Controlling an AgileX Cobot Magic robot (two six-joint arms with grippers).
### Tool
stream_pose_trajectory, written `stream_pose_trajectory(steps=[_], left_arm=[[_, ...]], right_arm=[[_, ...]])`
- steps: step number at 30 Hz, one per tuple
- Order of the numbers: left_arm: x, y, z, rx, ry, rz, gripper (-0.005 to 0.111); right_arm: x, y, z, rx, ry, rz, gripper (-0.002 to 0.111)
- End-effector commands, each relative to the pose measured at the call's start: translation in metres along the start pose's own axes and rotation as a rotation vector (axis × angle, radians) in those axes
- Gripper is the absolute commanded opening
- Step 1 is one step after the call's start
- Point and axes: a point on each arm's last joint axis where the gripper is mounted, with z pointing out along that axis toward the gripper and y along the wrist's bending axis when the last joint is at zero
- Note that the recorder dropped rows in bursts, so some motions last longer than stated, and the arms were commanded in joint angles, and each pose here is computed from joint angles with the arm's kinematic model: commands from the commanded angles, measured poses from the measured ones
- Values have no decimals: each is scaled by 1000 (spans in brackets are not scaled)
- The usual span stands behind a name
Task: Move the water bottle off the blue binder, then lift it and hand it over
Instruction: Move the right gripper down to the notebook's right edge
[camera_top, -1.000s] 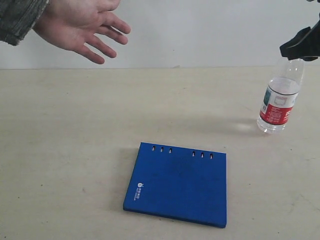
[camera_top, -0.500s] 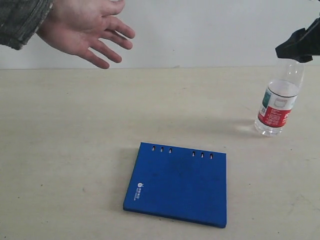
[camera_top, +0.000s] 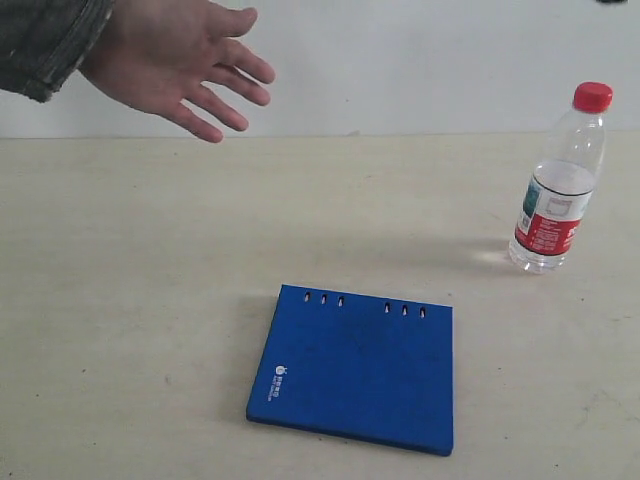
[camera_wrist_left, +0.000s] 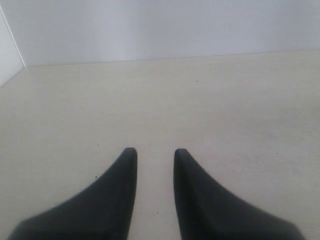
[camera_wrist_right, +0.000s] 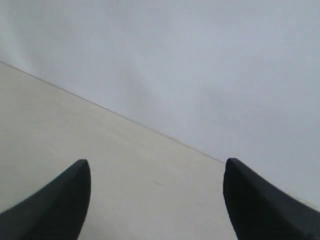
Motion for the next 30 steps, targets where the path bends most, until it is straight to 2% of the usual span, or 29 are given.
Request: stream_pose_trajectory(steps=[1,5,7,10,13,15,21,24,25,27,29,30], left_arm=[[-2,0,0,1,-14,10,26],[-2,0,0,1,-14,10,26],[-2,0,0,1,-14,10,26],[-2,0,0,1,-14,10,26],[-2,0,0,1,-14,10,26],[-2,0,0,0,-14,15,26],[-3,0,0,-2,-16,18,26],[-8,1,0,-5,-73,5,26],[-11,0,-1,6,-105,-65,26],[-18,-3,-2,70,-172,-439,26],[-20,-5,-2,138,-174,-791,26],[-19,-6,-2,152,-157,-834,26]], right_arm=[[-23,58,2,-350,-7,-53,67],[-13,117,19,-531,146,-213,67],[-4,138,23,-573,250,-300,67],[7,155,26,-559,403,-377,67],[14,157,28,-492,503,-383,67],[20,156,32,-477,532,-326,67],[68,156,51,-522,680,-230,67],[89,156,53,-523,723,-207,67],[94,156,54,-520,732,-199,67],[104,155,56,-499,737,-186,67],[113,153,59,-459,725,-181,67],[118,152,60,-440,721,-178,67]])
